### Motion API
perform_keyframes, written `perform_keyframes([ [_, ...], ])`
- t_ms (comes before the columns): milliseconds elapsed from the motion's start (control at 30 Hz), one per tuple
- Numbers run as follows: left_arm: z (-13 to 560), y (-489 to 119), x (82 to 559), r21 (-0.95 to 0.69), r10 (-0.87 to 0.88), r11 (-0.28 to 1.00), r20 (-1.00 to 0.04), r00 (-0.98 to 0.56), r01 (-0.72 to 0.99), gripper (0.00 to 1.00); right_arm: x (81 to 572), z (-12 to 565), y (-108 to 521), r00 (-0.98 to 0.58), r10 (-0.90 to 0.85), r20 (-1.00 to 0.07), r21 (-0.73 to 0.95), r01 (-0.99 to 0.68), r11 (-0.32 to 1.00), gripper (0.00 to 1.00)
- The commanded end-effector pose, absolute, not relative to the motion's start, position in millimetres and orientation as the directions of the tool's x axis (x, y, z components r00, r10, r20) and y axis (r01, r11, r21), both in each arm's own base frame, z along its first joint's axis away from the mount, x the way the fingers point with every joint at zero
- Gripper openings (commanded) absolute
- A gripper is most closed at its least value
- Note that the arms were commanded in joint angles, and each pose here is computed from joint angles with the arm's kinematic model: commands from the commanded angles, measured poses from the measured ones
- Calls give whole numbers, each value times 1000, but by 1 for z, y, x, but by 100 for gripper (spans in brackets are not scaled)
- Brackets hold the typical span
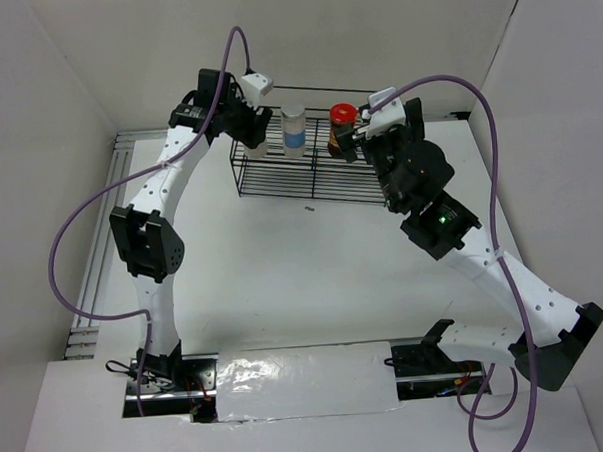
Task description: Organize the condiment bottles
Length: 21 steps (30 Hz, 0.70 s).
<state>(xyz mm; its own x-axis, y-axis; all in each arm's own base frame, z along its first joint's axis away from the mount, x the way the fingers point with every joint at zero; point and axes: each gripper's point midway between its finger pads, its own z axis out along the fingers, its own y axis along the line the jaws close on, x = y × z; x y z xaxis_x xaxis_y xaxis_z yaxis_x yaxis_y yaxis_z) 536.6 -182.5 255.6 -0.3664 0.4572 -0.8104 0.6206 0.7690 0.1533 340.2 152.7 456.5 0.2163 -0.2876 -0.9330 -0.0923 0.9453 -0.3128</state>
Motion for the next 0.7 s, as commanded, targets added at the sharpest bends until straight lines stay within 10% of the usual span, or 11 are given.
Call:
perform_keyframes([
  [0,265,-187,549,150,426,782,-838,-342,605,89,334,460,141,216,-281,-935,-300,-60,952,100],
  [667,426,-187,493,170,263,790,-962,-74,588,99,373,400,33,31,-39,-999,-33,163,986,100],
])
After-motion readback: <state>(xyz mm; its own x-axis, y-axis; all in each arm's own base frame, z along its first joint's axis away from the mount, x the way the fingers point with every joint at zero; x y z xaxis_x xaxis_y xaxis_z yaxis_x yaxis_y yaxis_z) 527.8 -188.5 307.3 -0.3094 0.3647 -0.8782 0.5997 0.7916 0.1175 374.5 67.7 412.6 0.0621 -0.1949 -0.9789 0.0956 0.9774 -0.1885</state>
